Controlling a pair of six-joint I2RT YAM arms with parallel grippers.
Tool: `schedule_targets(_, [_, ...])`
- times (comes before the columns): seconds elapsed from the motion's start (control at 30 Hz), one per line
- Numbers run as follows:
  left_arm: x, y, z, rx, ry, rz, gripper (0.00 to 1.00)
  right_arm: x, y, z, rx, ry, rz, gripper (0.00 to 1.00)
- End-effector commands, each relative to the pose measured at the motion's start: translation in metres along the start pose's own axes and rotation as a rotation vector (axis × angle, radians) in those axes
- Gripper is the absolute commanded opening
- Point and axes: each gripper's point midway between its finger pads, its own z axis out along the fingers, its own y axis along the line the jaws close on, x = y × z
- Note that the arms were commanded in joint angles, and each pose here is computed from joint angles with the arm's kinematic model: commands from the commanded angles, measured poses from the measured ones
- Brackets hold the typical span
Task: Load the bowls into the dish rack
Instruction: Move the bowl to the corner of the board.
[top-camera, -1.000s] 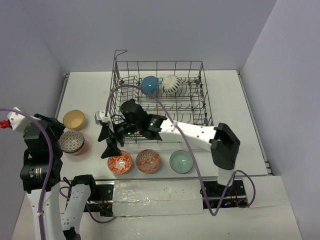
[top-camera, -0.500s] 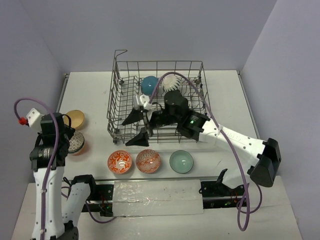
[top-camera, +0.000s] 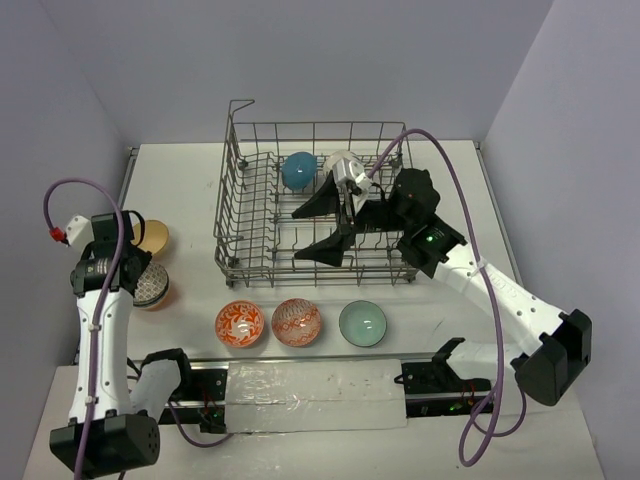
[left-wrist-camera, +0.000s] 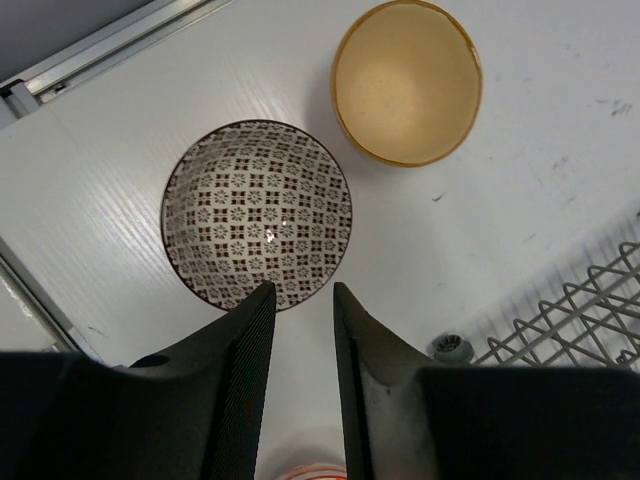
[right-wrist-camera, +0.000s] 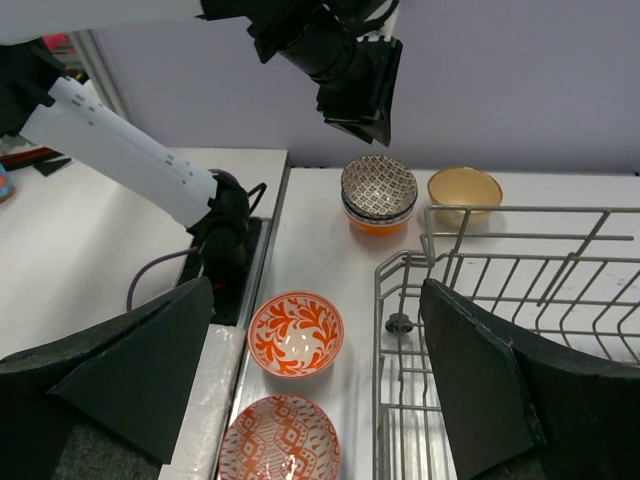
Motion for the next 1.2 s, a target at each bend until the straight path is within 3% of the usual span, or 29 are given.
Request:
schedule_targets(0.0, [-0.008, -0.002, 0.006, 0.015, -0.005, 0.000, 0.35, -0.011, 0.006, -0.002, -0.051, -0.040, -0.013, 0.91])
schedule_targets(0.4, [-0.001, -0.012, 0.029, 0.012, 0.067, 0.089, 0.34, -0.007, -0.006, -0.006, -0.019, -0.046, 0.017, 0.91])
schedule_targets(1.17, [-0.027, 0.025, 0.033, -0.090, -0.010, -0.064, 0.36, 0.007, -0.029, -0.008, 0.002, -0.023, 0.077, 0.91])
